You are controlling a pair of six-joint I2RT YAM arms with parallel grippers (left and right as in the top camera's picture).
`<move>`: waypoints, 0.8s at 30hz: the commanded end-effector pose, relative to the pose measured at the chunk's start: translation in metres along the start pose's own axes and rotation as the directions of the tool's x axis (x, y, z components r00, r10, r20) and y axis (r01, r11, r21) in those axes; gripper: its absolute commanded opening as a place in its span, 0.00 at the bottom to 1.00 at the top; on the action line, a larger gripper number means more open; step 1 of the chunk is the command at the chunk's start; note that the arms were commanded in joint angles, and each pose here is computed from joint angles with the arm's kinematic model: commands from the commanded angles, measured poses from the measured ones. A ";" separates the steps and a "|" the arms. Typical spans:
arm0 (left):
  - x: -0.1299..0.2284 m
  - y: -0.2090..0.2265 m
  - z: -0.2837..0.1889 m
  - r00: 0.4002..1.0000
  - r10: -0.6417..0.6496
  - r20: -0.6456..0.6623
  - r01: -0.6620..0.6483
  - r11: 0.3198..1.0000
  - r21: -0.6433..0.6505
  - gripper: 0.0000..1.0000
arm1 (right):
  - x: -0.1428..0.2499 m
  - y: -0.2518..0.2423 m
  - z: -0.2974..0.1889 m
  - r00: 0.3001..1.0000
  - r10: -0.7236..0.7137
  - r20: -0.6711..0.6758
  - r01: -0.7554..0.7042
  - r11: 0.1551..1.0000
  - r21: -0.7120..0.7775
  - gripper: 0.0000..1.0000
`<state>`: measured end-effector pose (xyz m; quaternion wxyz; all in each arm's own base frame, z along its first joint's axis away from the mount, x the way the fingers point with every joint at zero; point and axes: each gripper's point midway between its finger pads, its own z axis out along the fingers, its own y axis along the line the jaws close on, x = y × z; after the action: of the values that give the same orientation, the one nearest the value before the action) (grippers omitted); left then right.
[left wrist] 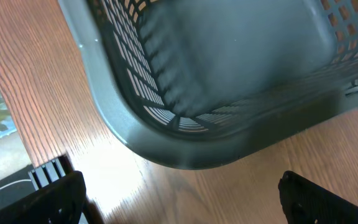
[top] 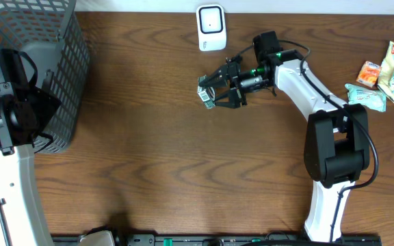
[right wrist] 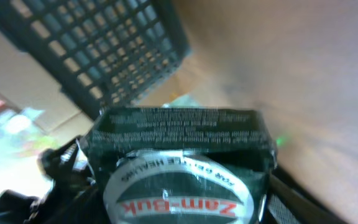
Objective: Scan the item barcode
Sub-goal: 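Raise the tin up to the scanner window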
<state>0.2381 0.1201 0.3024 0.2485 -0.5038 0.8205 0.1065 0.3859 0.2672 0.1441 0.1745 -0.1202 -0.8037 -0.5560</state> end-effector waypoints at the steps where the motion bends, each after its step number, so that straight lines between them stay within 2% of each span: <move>1: -0.001 0.004 -0.001 1.000 -0.014 0.009 0.014 1.000 -0.008 0.97 | -0.017 -0.002 0.004 0.996 0.006 0.094 -0.012 0.997 0.071 0.58; 4: -0.001 0.004 -0.001 1.000 -0.015 0.009 0.015 1.000 -0.008 0.97 | -0.029 0.011 0.010 0.989 -0.072 0.132 0.065 0.996 0.059 0.60; 7: -0.001 0.004 -0.001 1.000 -0.014 0.009 0.014 1.000 -0.008 0.98 | -0.053 0.017 0.012 0.957 -0.152 0.247 0.130 0.986 0.104 0.60; 14: -0.001 0.004 -0.001 1.000 -0.015 0.009 0.015 1.000 -0.008 0.98 | -0.104 0.042 -0.006 0.807 -0.332 0.488 0.268 0.943 0.199 0.61; 18: -0.001 0.004 -0.001 1.000 -0.015 0.009 0.015 1.000 -0.008 0.97 | -0.127 0.068 -0.032 0.680 -0.413 0.606 0.321 0.910 0.261 0.61; 21: -0.001 0.004 -0.001 1.000 -0.015 0.009 0.015 1.000 -0.008 0.97 | -0.137 0.091 -0.052 0.563 -0.508 0.652 0.365 0.860 0.356 0.64; 24: -0.001 0.004 -0.001 1.000 -0.015 0.009 0.015 1.000 -0.008 0.98 | -0.145 0.110 -0.075 0.444 -0.567 0.694 0.342 0.823 0.454 0.65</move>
<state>0.2381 0.1201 0.3024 0.2485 -0.5038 0.8205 0.1065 0.5439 0.2573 0.1755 -0.2581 -0.1165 -0.8589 -0.4267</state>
